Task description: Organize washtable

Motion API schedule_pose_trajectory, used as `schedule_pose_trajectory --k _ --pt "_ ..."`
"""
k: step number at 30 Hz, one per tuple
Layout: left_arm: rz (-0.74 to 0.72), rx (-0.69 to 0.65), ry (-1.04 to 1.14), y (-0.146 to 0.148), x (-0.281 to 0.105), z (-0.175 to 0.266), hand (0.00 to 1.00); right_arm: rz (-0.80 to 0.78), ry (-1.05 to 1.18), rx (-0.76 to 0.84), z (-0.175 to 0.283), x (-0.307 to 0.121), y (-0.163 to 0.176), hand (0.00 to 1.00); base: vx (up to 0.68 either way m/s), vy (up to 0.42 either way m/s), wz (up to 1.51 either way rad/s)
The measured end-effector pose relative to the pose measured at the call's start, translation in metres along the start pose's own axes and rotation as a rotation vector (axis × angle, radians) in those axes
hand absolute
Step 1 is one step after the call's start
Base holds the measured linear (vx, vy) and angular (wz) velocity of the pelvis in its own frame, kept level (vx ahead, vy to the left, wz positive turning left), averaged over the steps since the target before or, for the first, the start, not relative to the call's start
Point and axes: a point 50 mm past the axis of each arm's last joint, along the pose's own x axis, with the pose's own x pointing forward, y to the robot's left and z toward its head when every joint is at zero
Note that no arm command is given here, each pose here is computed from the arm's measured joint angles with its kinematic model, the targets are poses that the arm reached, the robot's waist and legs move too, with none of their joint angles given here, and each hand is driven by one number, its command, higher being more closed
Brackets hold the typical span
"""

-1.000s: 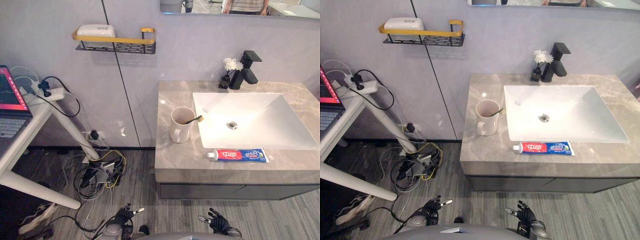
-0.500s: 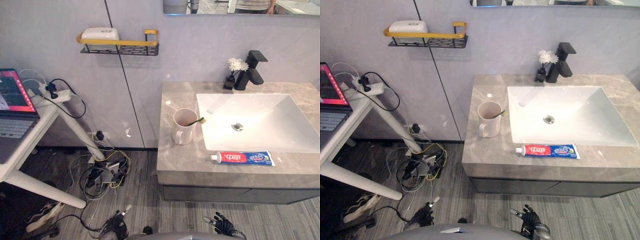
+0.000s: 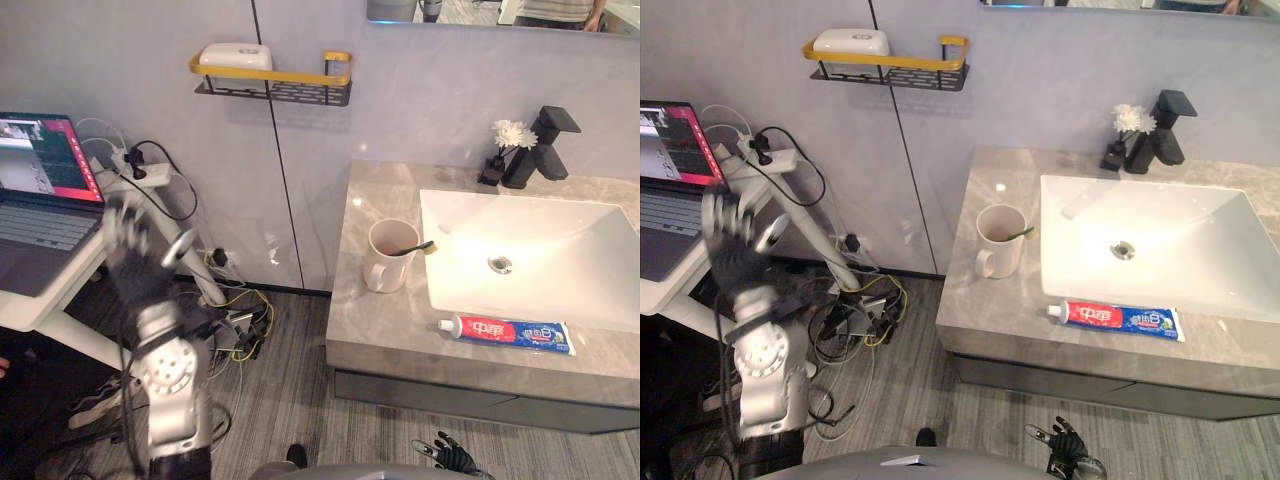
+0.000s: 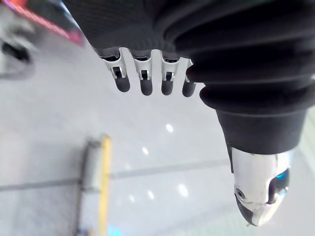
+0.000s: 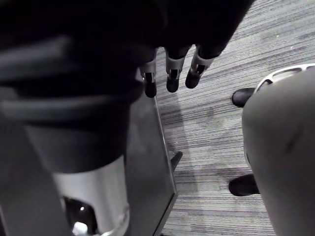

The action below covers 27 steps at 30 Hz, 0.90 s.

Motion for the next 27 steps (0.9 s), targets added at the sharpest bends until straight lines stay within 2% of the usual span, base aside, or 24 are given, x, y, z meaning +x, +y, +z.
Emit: schedule_pose_trajectory --k 4,6,8,11,20,22,27 --pt "-0.374 -0.051 -0.237 -0.067 0.001 0.040 0.00 -0.009 0.006 0.006 -0.002 -0.002 -0.008 0.00 -0.03 0.033 -0.16" --pt "-0.505 -0.061 -0.291 -0.086 -0.004 0.048 0.00 -0.010 0.009 0.005 -0.003 -0.002 -0.009 0.00 -0.03 0.022 -0.06" --pt "-0.696 -0.066 -0.388 -0.114 -0.012 0.060 0.00 -0.018 0.016 0.001 -0.004 -0.004 -0.014 0.00 -0.04 0.020 0.02" --pt "-0.868 -0.078 -0.450 -0.143 -0.020 0.065 0.00 -0.021 0.031 -0.004 -0.007 -0.004 -0.017 0.00 -0.04 0.021 -0.01" --pt "-1.123 -0.033 -0.496 -0.204 -0.037 0.062 0.00 -0.034 0.075 -0.004 -0.016 -0.008 -0.022 0.00 0.02 -0.004 -0.06" --pt "-1.182 0.019 -0.487 -0.219 -0.043 0.056 0.00 -0.034 0.074 -0.003 -0.016 -0.008 -0.022 0.00 0.02 -0.005 -0.08" --pt "-1.247 0.067 -0.488 -0.232 -0.053 0.050 0.00 -0.036 0.068 -0.003 -0.015 -0.007 -0.021 0.00 0.00 0.002 -0.05"
